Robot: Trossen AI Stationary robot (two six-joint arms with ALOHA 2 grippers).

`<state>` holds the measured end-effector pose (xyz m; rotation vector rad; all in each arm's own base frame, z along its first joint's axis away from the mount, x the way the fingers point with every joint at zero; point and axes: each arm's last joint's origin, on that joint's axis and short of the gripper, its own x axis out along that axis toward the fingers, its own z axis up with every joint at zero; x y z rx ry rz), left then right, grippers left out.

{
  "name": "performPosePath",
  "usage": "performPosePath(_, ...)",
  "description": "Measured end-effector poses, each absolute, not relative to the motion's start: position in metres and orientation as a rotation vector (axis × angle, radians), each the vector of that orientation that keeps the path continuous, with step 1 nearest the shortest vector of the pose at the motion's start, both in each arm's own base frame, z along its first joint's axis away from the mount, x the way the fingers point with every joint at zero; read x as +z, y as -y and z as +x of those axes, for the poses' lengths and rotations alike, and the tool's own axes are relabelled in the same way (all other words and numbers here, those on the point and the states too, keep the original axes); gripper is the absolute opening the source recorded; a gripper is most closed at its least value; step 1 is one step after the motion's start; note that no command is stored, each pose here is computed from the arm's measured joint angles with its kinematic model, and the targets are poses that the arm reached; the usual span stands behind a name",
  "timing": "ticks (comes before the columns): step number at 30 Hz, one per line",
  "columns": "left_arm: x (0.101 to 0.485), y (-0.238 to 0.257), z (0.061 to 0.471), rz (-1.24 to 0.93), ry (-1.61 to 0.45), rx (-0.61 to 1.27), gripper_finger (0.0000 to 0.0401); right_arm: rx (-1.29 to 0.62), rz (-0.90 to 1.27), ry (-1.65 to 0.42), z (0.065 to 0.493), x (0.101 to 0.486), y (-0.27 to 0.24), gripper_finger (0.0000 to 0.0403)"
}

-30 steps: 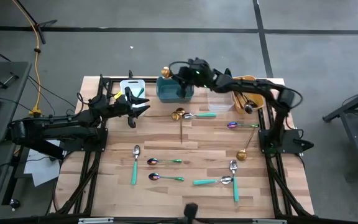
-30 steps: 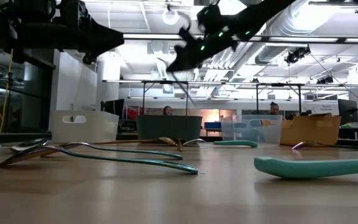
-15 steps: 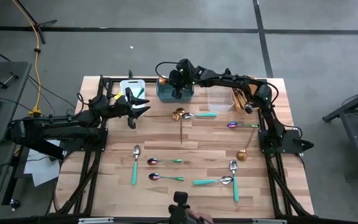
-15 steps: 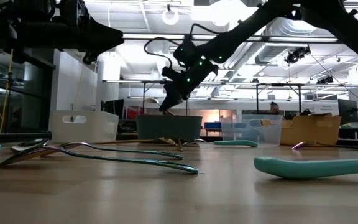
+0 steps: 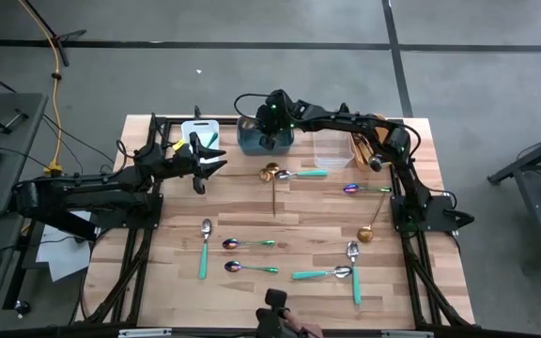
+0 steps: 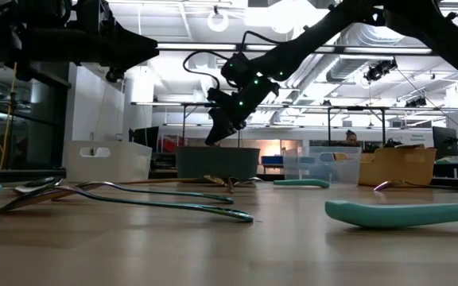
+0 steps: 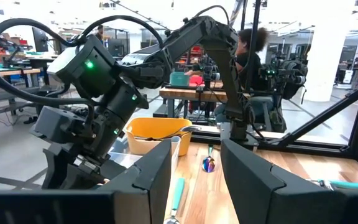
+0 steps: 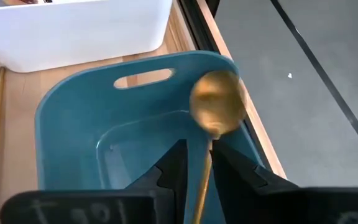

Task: Sort silverware by color (type)
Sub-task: Put the gold spoon into the blue bin

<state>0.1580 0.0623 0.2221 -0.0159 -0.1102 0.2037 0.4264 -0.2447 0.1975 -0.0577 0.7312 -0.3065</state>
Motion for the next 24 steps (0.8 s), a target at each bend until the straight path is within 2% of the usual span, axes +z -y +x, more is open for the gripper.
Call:
performPosePath(4, 0.222, -0.062, 0.158, -0.016, 0.110, 0.204, 0.0133, -0.306, -0.059, -0.732, 0.425, 0.201, 0.244, 0.0071)
performPosePath(8, 0.222, -0.062, 0.158, -0.017, 0.110, 0.205, 0.0133, -0.289, -0.048, -0.748, 0.416, 0.220, 0.240, 0.0071)
performPosePath(14, 0.221, -0.062, 0.158, -0.021, 0.098, 0.205, 0.0133, -0.077, 0.053, -0.822, 0.388, 0.239, 0.222, 0.0072)
performPosePath(19, 0.219, -0.062, 0.158, -0.027, 0.080, 0.206, 0.0133, -0.041, 0.132, -0.815, 0.354, 0.220, 0.200, 0.0072)
performPosePath(24, 0.219, -0.063, 0.158, -0.026, 0.080, 0.206, 0.0133, -0.110, 0.196, -0.677, 0.318, 0.200, 0.159, 0.0073)
